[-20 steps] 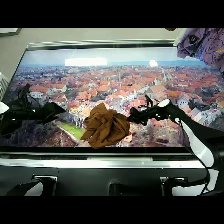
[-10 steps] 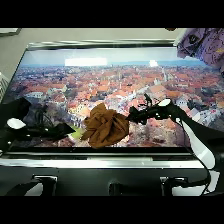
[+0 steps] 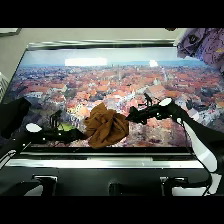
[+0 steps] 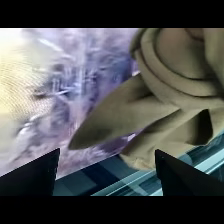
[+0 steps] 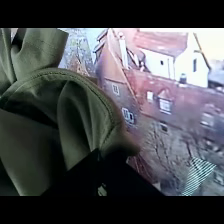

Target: Fold the clothes and pants, and hang the long-sleeved shirts on hangers.

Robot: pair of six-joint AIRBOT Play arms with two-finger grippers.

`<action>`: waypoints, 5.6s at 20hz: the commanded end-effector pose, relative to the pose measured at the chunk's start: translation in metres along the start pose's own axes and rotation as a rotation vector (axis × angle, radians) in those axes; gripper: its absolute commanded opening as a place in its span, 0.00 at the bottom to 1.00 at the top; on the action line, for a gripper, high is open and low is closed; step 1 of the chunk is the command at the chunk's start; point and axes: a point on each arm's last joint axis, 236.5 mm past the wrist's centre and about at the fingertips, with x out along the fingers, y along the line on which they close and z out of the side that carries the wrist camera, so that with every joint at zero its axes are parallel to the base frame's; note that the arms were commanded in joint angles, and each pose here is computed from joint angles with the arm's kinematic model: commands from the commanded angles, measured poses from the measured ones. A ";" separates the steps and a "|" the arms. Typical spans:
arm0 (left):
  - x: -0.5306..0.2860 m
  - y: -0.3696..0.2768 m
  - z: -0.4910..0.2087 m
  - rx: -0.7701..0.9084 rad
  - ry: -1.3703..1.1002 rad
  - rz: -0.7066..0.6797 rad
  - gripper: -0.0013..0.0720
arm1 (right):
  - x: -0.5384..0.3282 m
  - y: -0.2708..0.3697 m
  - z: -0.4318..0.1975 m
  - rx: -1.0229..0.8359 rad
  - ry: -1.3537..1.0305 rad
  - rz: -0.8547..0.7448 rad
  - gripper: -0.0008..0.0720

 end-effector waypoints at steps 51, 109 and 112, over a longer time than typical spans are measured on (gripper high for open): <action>-0.060 -0.038 0.153 0.132 -0.289 0.200 0.04 | -0.111 0.098 0.192 -0.304 -0.439 -0.227 0.05; -0.359 -0.144 0.288 0.398 -0.902 0.216 0.04 | -0.374 0.247 0.100 -0.679 -1.017 -0.378 0.05; -0.439 -0.181 0.217 0.450 -1.057 0.381 0.04 | -0.452 0.285 0.019 -0.756 -1.200 -0.359 0.05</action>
